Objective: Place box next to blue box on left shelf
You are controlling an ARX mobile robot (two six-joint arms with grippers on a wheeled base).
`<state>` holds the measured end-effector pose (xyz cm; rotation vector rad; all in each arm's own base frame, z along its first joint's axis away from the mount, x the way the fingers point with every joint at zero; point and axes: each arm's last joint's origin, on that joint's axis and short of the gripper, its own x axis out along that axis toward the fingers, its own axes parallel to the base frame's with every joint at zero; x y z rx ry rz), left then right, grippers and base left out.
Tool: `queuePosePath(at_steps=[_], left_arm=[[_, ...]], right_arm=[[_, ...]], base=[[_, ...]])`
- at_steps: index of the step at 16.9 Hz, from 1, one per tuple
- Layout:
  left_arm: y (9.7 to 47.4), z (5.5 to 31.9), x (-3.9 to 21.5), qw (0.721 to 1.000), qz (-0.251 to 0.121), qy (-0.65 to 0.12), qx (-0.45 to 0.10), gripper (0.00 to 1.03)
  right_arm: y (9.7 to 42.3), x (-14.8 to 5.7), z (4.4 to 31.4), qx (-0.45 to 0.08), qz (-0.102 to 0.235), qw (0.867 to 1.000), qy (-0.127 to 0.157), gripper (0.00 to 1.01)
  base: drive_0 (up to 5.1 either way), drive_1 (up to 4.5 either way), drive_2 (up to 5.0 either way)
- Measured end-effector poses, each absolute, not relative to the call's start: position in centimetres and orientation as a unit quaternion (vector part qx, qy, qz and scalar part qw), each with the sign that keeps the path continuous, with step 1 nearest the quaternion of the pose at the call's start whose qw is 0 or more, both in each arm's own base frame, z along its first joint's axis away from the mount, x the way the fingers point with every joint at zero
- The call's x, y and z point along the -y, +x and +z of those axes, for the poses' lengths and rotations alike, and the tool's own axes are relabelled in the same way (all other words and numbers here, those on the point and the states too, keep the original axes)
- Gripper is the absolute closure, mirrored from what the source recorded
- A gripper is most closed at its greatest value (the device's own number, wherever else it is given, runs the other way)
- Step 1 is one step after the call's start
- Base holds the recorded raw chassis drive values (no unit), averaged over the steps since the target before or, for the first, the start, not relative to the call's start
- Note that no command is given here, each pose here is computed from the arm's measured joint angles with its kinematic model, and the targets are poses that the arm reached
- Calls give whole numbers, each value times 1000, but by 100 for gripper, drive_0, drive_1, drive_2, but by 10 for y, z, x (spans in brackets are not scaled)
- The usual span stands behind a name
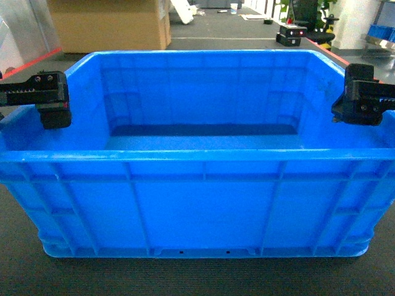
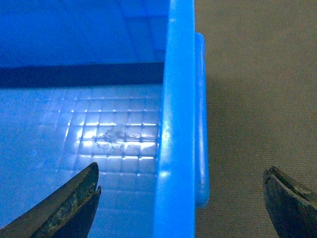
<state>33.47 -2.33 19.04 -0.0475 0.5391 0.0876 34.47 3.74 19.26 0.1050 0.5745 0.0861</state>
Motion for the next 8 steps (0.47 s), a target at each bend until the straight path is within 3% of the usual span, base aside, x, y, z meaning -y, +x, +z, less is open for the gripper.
queuePosePath(at_steps=[2, 3, 8], left_arm=[[336, 192, 23, 963, 43, -18, -265, 5], [336, 191, 23, 963, 46, -14, -265, 5], [337, 192, 24, 964, 37, 0, -265, 51]], right_arm=[[346, -39, 189, -288, 41, 955, 48, 3], [346, -39, 189, -287, 42, 956, 48, 9], [347, -39, 189, -287, 43, 956, 46, 56]], base=[[0, 0, 0], [0, 0, 0], [0, 0, 0]])
